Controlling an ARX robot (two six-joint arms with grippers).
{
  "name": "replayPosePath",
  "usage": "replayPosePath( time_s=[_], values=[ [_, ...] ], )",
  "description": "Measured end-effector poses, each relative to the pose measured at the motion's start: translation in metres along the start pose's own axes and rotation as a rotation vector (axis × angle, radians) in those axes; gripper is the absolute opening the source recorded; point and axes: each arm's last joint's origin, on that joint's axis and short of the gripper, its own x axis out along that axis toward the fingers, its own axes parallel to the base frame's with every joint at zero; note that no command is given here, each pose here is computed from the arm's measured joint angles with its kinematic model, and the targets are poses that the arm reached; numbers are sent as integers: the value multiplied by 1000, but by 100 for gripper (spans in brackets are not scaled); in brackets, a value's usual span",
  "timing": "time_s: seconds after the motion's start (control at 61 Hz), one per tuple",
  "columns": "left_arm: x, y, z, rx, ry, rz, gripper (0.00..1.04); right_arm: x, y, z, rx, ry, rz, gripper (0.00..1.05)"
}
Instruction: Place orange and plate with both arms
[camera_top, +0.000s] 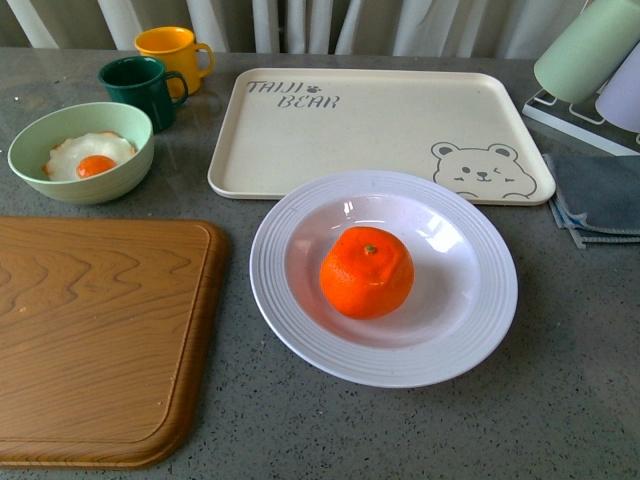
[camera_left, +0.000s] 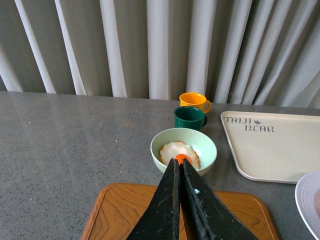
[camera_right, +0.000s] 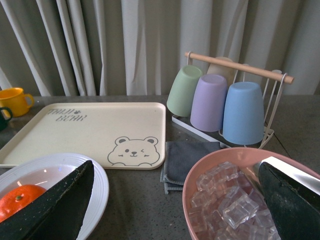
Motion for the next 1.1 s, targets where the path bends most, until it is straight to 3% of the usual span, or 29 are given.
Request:
replayPosePath(
  time_s=[0.639,1.098],
  values=[
    [-13,0,-4,0,18,0,2,0,0,0,0,0,0,96],
    [-13,0,-4,1,18,0,83,0,0,0,0,0,0,96]
  ],
)
